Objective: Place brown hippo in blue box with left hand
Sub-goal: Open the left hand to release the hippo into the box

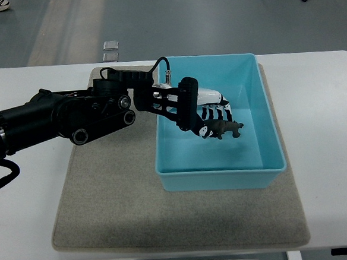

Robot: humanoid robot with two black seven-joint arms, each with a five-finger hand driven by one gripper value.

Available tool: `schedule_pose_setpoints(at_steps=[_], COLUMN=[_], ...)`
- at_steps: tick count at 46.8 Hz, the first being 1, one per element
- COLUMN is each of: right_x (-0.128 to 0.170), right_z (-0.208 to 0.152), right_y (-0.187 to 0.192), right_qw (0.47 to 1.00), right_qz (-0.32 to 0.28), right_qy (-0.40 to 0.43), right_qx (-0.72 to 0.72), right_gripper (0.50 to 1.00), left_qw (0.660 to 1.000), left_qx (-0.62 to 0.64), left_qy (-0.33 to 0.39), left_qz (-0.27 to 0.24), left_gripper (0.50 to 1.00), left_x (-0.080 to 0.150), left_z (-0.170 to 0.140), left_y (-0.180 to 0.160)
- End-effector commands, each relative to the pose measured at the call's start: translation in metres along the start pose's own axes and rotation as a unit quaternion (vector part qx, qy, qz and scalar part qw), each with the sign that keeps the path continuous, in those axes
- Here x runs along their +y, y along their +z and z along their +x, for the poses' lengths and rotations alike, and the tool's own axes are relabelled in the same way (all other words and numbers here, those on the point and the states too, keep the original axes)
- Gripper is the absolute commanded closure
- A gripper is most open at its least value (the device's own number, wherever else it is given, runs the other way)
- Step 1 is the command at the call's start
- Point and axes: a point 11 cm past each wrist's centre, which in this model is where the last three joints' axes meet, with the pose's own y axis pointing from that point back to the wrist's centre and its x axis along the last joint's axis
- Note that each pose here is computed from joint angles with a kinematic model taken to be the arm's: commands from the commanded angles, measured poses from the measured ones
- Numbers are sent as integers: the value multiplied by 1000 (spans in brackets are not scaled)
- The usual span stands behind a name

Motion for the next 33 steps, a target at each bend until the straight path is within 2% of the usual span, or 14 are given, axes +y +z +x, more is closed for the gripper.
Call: schedule_pose_setpoints(at_steps=[1,3,5,11,12,14,16,19,24,27,29,33], right_x=[0,0,0,0,0,0,0,0,0,0,0,0], right_z=[0,0,0,0,0,0,0,0,0,0,0,0], right_y=[0,0,0,0,0,0,0,0,0,0,0,0], right_qw=[1000,1000,1000,1000,1000,1000,1000,1000,1000,1000,1000,1000], right_qz=[0,0,0,0,0,0,0,0,0,0,0,0], right_qy=[0,0,0,-1,0,0,0,0,0,0,0,0], right_qx=[0,0,0,0,0,0,0,0,0,0,0,0], right_gripper=[564,564,564,564,564,564,564,564,564,564,564,564], left_qw=[1000,1000,1000,1000,1000,1000,1000,1000,999,998,997,993], left_qx=[1,1,2,5,5,6,9,15,23,33,41,59], left_qy=[1,2,3,3,3,6,7,9,23,47,65,95], left_qz=[-1,-1,-1,-1,-2,-3,-4,-6,-13,-22,-29,-42], left_gripper=[847,791,759,722,697,615,583,577,538,531,508,508], left_x=[0,0,0,0,0,0,0,0,1,4,7,13], left_z=[-1,-1,-1,-2,-2,-1,0,1,8,23,34,53], left_y=[0,0,0,-1,0,0,0,2,5,9,12,17])
